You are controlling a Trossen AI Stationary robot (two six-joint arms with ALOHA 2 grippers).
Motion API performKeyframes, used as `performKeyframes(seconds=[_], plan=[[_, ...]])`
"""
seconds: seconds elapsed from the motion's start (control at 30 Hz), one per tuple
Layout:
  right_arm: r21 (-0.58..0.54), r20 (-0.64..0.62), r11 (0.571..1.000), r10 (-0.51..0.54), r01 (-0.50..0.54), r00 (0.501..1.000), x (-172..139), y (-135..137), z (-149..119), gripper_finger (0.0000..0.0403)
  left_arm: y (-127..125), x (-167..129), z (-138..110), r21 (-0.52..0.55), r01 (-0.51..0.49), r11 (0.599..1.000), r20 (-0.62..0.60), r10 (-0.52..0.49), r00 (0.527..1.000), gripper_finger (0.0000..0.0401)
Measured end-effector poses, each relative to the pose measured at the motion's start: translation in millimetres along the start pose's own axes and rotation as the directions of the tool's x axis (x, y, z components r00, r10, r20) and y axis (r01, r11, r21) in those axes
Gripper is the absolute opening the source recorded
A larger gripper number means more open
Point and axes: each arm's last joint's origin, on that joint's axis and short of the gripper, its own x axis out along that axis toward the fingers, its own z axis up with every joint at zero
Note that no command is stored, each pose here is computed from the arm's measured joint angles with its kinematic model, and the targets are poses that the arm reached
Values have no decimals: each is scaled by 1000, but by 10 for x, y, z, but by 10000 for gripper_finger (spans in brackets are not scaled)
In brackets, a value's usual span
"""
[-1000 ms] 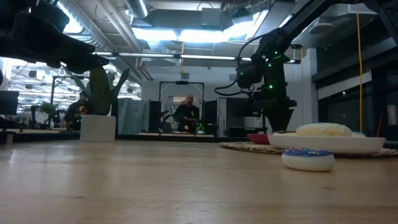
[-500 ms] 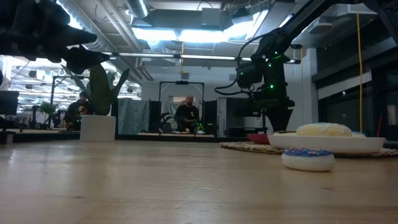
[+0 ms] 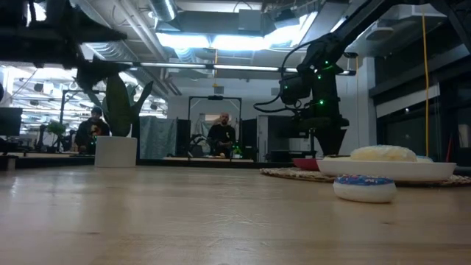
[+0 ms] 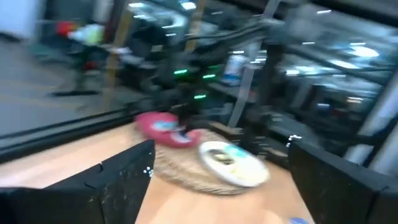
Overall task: Pick & Place donuts
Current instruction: Put the right small dark blue donut on the red plate
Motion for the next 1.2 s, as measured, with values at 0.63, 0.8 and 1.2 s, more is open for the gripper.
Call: performKeyframes(seconds=[0.63,0.8,1.2], plan=[[78,-16,997,27,-25,1000,0,8,-14,192,-569,428,951,221,29,975,-16,-26,1000,352],[95,-23,995,26,-24,999,-6,6,-19,192,-701,764,989,211,-37,977,-80,55,995,352],[79,41,997,18,-22,999,-546,-141,179,192,-814,1188,849,173,-78,982,-179,109,978,352]])
